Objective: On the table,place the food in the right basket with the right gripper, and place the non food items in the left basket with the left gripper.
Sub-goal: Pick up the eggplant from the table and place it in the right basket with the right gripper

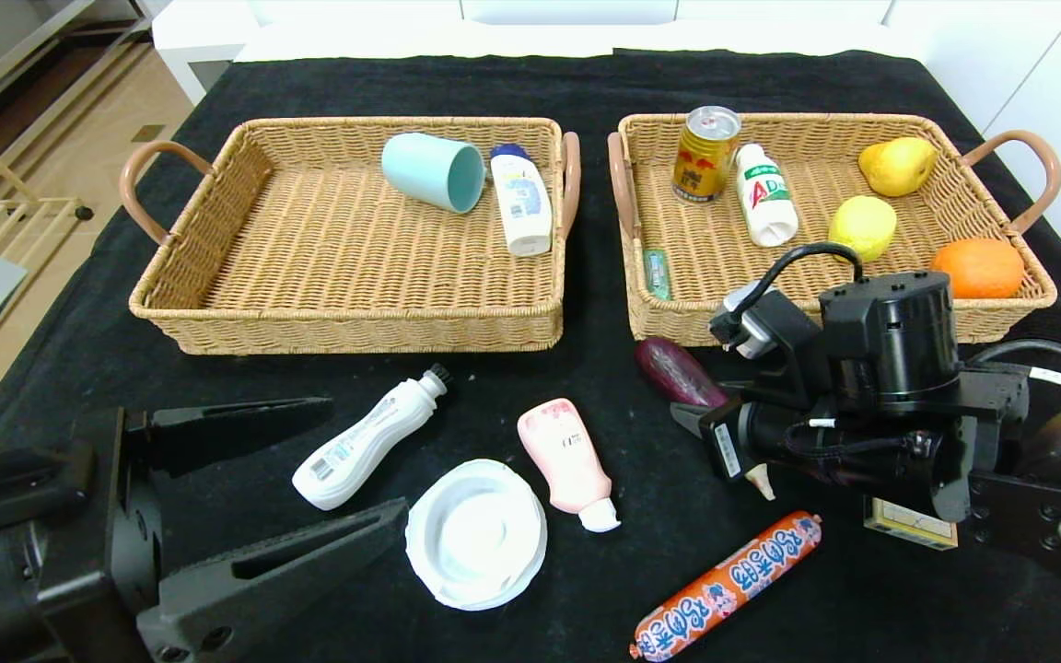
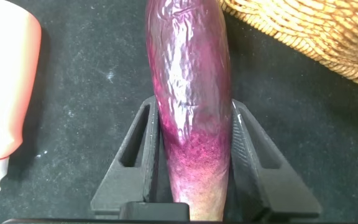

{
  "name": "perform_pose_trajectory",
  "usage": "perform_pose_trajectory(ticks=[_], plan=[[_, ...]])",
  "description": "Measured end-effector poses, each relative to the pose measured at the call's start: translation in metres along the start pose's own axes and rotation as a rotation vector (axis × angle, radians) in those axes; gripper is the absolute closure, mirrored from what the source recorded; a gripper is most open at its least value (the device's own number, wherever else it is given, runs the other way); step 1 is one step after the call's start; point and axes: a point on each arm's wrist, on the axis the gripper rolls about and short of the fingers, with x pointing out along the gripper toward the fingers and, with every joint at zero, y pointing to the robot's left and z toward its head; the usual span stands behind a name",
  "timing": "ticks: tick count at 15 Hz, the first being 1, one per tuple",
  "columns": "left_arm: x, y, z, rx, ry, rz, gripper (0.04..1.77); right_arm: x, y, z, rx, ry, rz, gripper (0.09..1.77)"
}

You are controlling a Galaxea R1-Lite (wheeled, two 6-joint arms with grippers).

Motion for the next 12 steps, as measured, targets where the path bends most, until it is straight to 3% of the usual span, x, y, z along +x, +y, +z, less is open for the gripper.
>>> perform_pose_trajectory(ticks=[12], plan=[[0.000,0.001,-0.003,0.021,0.008,0.021,0.09,-0.011,0.002,0.002,-0.001,-0.029,0.008,1.10]])
